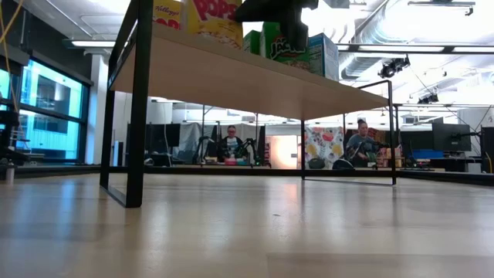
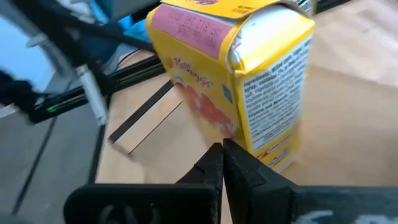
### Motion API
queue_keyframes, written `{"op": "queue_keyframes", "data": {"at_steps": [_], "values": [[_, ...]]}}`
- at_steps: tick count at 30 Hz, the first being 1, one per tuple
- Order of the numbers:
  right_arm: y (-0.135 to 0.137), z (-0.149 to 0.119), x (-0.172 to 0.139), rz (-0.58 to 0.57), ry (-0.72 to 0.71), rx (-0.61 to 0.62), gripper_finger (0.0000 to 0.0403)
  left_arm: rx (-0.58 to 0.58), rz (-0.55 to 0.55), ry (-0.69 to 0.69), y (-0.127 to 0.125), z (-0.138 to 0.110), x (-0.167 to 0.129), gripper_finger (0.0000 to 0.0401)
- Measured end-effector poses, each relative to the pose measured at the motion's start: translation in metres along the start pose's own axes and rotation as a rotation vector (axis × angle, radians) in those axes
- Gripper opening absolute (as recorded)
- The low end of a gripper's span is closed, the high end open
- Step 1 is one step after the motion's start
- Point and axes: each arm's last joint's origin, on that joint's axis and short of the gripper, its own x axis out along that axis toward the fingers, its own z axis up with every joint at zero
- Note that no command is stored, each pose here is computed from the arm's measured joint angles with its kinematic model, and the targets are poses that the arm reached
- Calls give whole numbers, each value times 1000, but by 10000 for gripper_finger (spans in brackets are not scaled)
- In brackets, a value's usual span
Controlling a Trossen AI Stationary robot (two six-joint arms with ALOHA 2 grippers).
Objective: Stack cereal on shelf
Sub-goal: Put the yellow cereal box on the shelf aligned with the other yellow cereal box, then return to Home Position
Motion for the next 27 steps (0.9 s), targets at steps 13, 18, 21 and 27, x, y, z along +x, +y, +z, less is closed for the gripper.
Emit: {"op": "queue_keyframes", "data": {"at_steps": [13,18,21,27], "values": [[6,13,-80,88,100,-91,0,2,0,1,0,0,0,236],[-4,26,-115,81,30,-141,0,-8,-31,11,-1,-1,0,236],[-18,31,-133,33,28,-159,0,-33,-55,31,-1,-3,0,236],[-45,41,-158,0,0,-146,0,-67,-107,119,1,-10,-2,197]]}}
